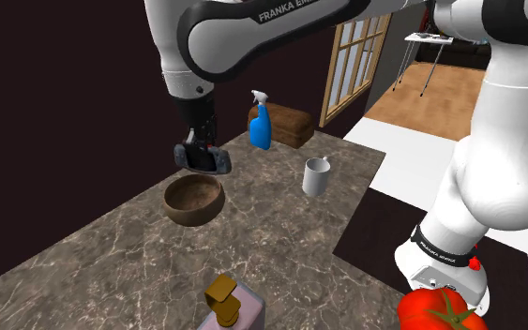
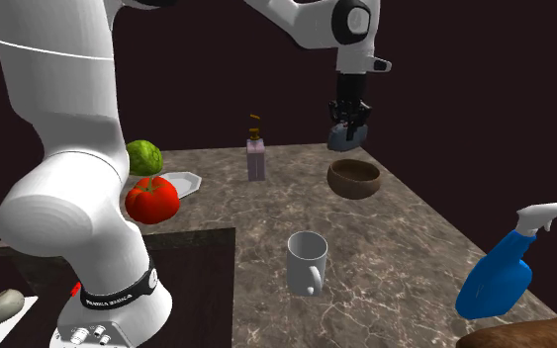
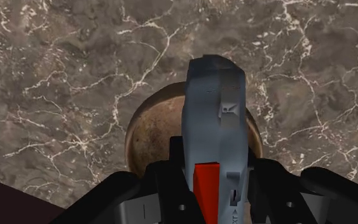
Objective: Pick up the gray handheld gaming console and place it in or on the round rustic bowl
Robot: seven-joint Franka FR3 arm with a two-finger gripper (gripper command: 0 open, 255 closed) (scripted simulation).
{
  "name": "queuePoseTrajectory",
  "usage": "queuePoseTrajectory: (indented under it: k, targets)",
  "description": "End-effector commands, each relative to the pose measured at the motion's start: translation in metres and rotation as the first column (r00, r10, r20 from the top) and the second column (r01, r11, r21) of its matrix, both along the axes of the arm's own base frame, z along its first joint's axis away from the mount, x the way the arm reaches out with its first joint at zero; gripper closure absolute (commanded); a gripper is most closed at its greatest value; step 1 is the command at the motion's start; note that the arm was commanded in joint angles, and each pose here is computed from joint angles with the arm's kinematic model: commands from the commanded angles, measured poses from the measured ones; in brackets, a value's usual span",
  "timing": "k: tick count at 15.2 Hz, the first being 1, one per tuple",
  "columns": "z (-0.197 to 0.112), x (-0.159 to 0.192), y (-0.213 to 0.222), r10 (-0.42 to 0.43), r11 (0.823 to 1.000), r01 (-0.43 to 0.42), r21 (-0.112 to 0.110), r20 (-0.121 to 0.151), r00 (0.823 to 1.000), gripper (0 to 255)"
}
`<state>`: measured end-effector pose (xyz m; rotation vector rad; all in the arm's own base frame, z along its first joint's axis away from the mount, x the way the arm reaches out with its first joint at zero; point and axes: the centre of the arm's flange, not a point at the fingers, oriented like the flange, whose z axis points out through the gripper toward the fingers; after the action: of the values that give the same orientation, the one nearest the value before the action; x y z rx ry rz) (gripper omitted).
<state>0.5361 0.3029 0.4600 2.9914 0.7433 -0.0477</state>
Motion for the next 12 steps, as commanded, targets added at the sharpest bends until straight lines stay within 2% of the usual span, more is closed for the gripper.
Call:
queuePoseTrajectory:
  k: [1, 2, 12]
  targets:
    - [0.0, 0.026, 0.01, -0.001, 1.0, 0.001, 0.0, 0.0, 1.0, 255]
    - [0.001, 0.045, 0.016, -0.001, 1.0, 0.001, 0.0, 0.0, 1.0, 255]
    - [-0.052, 0.045, 0.016, -0.001, 1.0, 0.001, 0.0, 0.0, 1.0, 255]
